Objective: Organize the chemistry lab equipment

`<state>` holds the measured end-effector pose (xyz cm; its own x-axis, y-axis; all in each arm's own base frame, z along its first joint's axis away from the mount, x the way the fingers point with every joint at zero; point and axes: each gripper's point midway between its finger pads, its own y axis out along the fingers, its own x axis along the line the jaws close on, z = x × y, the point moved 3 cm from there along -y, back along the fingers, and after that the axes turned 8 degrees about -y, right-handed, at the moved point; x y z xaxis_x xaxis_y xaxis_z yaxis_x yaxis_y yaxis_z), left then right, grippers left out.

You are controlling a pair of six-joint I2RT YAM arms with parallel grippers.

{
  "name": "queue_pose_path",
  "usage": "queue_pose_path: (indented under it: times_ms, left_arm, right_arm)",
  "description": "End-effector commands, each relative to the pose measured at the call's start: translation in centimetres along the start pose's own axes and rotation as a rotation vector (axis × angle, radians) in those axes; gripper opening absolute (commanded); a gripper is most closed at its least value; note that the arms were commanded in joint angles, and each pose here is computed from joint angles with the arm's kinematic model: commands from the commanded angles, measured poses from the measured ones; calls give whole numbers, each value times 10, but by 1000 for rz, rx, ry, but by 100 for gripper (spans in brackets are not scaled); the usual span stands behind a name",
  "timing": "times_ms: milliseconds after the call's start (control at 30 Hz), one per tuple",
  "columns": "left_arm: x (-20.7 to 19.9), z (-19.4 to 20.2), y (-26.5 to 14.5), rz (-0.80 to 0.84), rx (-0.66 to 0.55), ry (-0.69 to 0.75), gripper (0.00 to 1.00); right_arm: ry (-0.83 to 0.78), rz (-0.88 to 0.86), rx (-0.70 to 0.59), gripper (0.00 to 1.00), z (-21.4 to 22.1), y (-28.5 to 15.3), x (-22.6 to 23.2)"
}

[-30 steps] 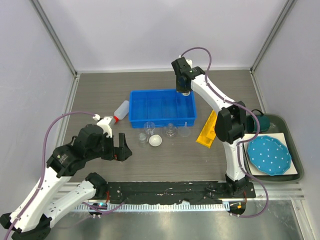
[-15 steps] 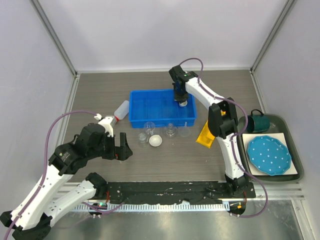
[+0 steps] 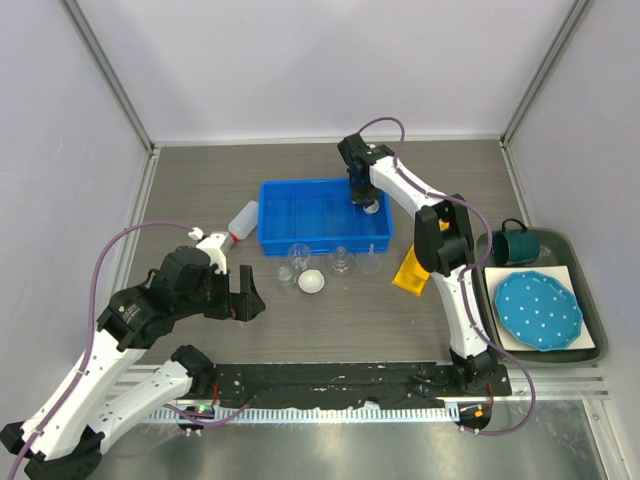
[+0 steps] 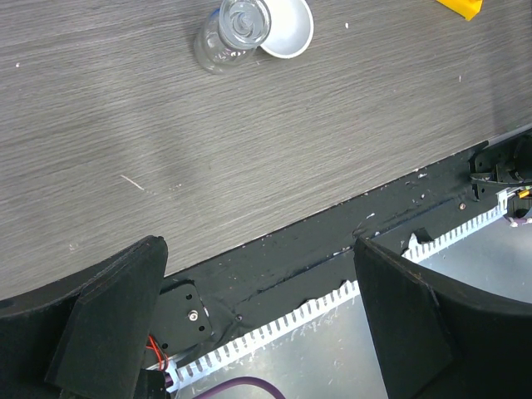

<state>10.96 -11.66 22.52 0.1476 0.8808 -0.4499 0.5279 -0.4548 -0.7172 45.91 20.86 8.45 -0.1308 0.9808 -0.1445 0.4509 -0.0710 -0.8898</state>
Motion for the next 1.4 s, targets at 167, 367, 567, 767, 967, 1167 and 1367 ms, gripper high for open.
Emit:
queue_pose_path:
  times_ms: [167,367,567,767,967,1167,1367]
  left_arm:
    - [-2,-7,-4,5,-31,9,100]
    - [-3,-8,-3,8,-33,15,100]
    - [-4,-11,-4,14,-41,25,100]
    - [-5,-10,-5,22,-41,28,100]
    - [-9,-12,-8,37,-44,38,100]
    - [-10,-14,-9,40,-49,39,100]
    - [-9,-14,-9,41,-60,28,100]
  right_arm:
    - [-4,23,-12,13,-4,-1,-5]
    - [14,7,-83,30,-22,-34,-9]
    - [29,16,-184,37,-42,-86,-19]
    - [14,10,-347,38,-41,-170,-14]
    - [-9,-150,-469,48,4,-226,18]
    - [139,-437,-529,54,80,-248,36]
    - [297,-596,-457,54,155,-224,65]
